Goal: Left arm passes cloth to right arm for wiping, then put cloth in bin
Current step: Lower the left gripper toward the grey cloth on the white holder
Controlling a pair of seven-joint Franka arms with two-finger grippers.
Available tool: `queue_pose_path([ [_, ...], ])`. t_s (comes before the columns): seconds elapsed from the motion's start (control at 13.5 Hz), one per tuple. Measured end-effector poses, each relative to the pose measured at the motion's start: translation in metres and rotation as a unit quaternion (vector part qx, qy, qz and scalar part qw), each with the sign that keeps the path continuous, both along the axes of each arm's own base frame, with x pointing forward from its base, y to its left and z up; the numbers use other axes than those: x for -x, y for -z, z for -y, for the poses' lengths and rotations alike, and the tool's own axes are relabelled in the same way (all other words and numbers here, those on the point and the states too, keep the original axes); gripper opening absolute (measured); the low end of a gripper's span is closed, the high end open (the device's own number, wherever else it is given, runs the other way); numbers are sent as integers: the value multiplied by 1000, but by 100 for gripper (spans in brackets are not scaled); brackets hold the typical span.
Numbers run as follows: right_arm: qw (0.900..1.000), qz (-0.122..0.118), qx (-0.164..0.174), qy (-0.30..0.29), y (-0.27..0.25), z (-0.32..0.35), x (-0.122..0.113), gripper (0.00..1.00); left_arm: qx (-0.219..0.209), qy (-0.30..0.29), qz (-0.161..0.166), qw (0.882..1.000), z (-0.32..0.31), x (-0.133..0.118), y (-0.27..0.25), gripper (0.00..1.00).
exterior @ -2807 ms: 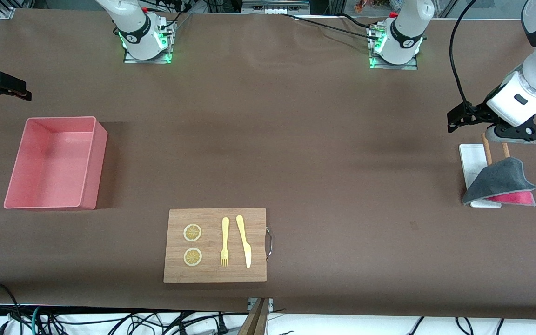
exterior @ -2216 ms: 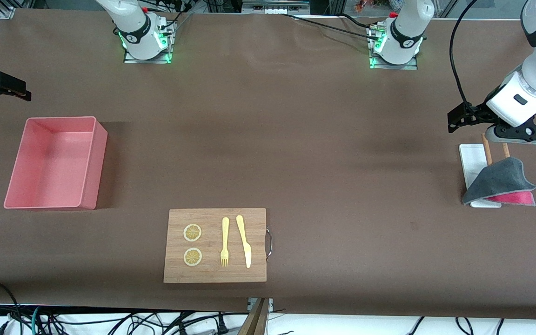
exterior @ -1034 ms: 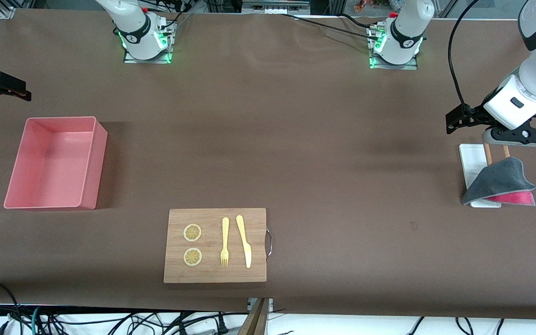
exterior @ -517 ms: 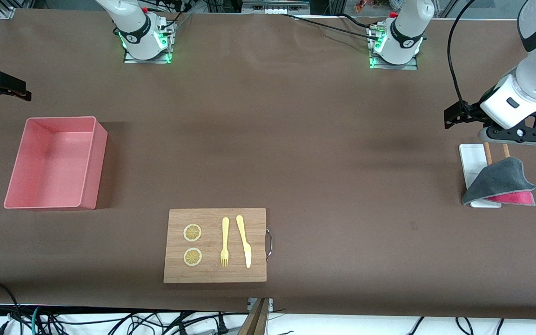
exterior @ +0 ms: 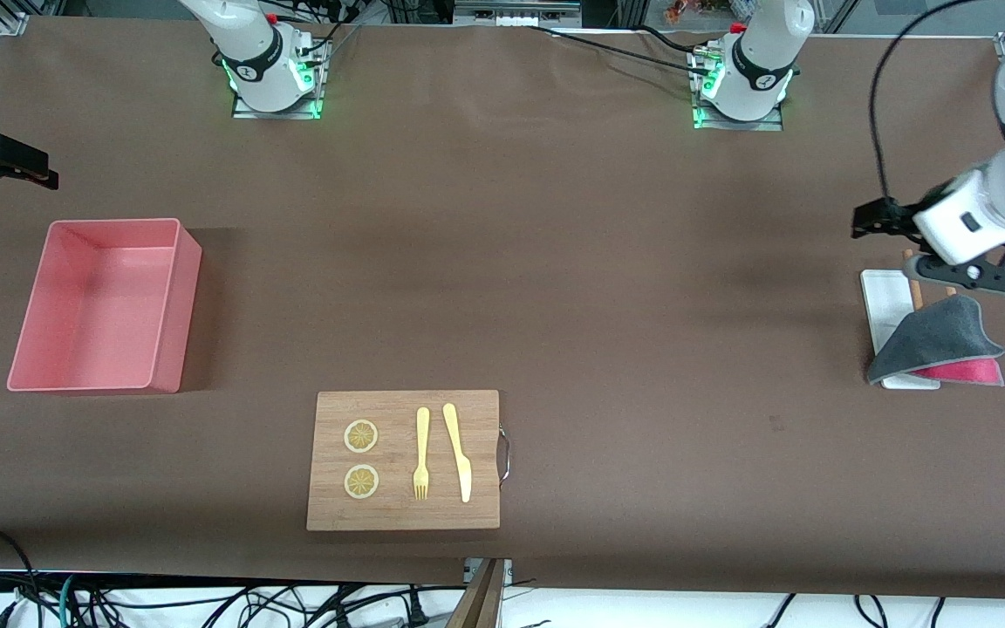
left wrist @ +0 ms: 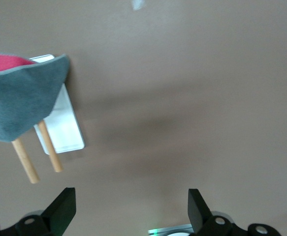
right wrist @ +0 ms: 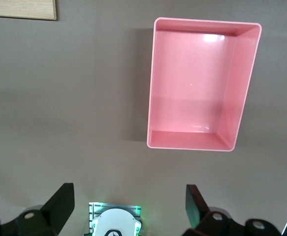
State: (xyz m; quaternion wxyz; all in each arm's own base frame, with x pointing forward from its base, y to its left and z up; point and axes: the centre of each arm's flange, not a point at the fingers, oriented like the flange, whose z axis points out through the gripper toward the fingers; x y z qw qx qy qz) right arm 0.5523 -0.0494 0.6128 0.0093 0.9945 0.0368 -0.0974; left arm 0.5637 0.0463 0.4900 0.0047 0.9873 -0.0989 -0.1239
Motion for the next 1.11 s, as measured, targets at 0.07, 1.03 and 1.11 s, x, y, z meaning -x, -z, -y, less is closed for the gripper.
queue_pose_path([
  [0.07, 1000, 0, 0, 0, 0, 0, 0, 100, 10, 10, -1, 1000, -33, -3, 12, 100],
  [1.03, 1000, 0, -1, 0, 0, 0, 0, 100, 84, 243, 96, 962, -292, -66, 102, 100],
  [1.11, 1000, 0, -1, 0, 0, 0, 0, 100, 98, 242, 100, 960, -302, -63, 114, 100],
])
